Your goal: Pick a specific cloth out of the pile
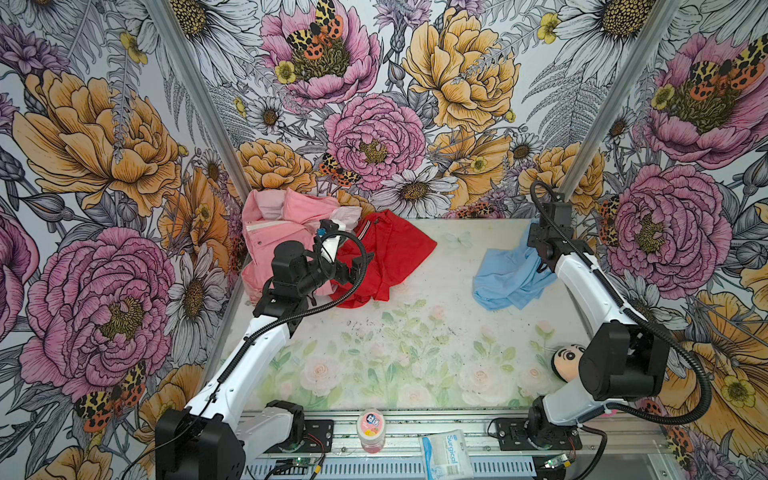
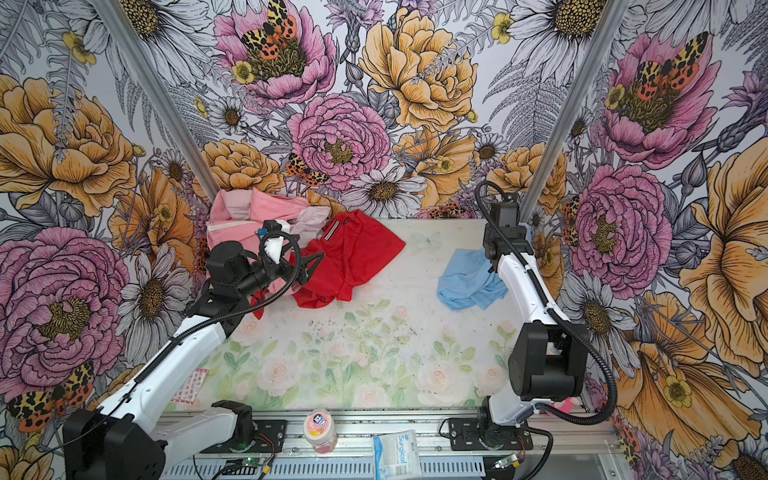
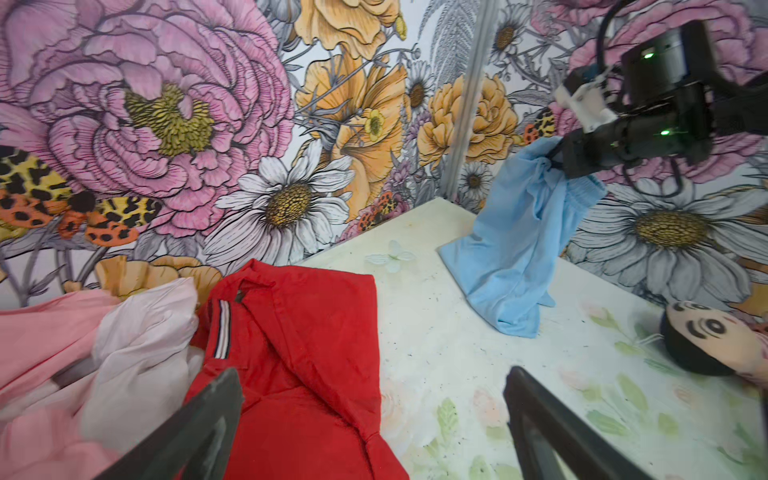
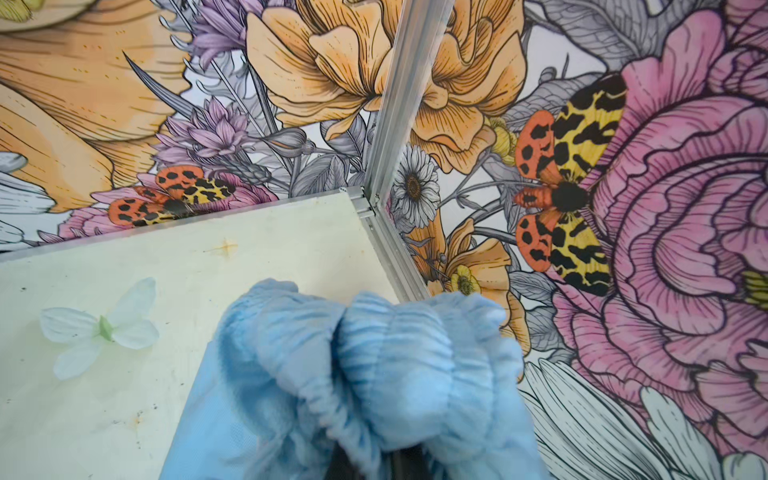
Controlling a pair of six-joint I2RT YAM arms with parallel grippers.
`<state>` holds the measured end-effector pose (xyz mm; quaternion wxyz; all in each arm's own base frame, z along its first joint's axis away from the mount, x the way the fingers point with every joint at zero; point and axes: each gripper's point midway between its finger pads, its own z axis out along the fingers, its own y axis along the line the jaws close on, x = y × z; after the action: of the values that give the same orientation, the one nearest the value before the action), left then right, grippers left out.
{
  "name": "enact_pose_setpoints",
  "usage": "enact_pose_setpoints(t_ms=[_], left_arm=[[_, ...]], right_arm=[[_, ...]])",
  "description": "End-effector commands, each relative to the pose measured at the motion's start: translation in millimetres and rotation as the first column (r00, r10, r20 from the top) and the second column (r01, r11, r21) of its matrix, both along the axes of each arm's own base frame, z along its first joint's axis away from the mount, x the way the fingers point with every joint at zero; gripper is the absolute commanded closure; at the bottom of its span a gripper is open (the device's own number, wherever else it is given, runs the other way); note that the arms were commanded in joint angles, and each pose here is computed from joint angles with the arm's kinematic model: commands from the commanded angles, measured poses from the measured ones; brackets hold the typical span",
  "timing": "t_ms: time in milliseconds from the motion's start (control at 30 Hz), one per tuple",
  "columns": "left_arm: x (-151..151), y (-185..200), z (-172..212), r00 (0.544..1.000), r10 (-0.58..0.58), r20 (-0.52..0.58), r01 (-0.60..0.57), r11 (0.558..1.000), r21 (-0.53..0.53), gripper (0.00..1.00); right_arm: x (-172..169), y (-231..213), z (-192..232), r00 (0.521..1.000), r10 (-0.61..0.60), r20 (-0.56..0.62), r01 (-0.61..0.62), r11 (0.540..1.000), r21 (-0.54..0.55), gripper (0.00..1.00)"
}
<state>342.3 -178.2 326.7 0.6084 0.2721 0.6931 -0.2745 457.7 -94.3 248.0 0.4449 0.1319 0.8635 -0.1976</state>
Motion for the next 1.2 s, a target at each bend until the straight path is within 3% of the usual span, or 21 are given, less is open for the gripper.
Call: enact_pose_setpoints(t_ms=[0,133,267,500,633,800,900,933,1033,1100,1133,1167], left_arm=[[-30,-35,0,0.974,-0.228,0.007,0.228,0.974,-0.004,0.01],[-39,-54,-19,0.965,-0.261,-0.042,0.263,0.96,0.093,0.01],[-38,-56,-23,0.966,-0.253,-0.046,0.256,0.961,0.105,0.01],[-33,-52,-23,0.972,-0.231,-0.046,0.235,0.967,0.104,0.02],[-33,-51,-22,0.973,-0.227,-0.043,0.231,0.968,0.103,0.01],[-34,-52,-21,0.973,-0.229,-0.041,0.232,0.967,0.101,0.01],[-35,-53,-20,0.972,-0.233,-0.041,0.236,0.967,0.099,0.01],[-34,-53,-20,0.972,-0.233,-0.042,0.236,0.967,0.099,0.01],[-35,-53,-20,0.972,-0.233,-0.041,0.236,0.967,0.099,0.01],[-36,-53,-20,0.972,-0.233,-0.038,0.236,0.966,0.102,0.01],[-36,-54,-21,0.972,-0.232,-0.04,0.235,0.966,0.104,0.01],[-36,-54,-21,0.972,-0.232,-0.038,0.235,0.966,0.105,0.01]], right_arm=[[6,-2,-13,1.0,-0.003,-0.021,0.002,0.999,-0.043,1.0],[19,22,-47,0.995,0.062,-0.072,-0.061,0.998,0.021,1.0],[28,63,-75,0.984,0.154,-0.09,-0.145,0.984,0.107,1.0],[34,126,-106,0.935,0.347,-0.075,-0.307,0.897,0.318,1.0],[24,110,-127,0.952,0.287,-0.112,-0.235,0.912,0.336,1.0],[4,60,-156,0.979,0.144,-0.147,-0.068,0.902,0.427,1.0],[-3,36,-161,0.984,0.071,-0.165,0.002,0.915,0.405,0.99],[-5,29,-163,0.984,0.049,-0.171,0.022,0.921,0.389,0.93],[-3,29,-165,0.981,0.065,-0.182,0.008,0.928,0.372,0.43],[-4,35,-158,0.982,0.087,-0.168,-0.02,0.929,0.369,0.23],[-6,38,-151,0.984,0.095,-0.153,-0.038,0.939,0.342,0.04],[-8,41,-142,0.985,0.102,-0.137,-0.057,0.952,0.299,0.0]])
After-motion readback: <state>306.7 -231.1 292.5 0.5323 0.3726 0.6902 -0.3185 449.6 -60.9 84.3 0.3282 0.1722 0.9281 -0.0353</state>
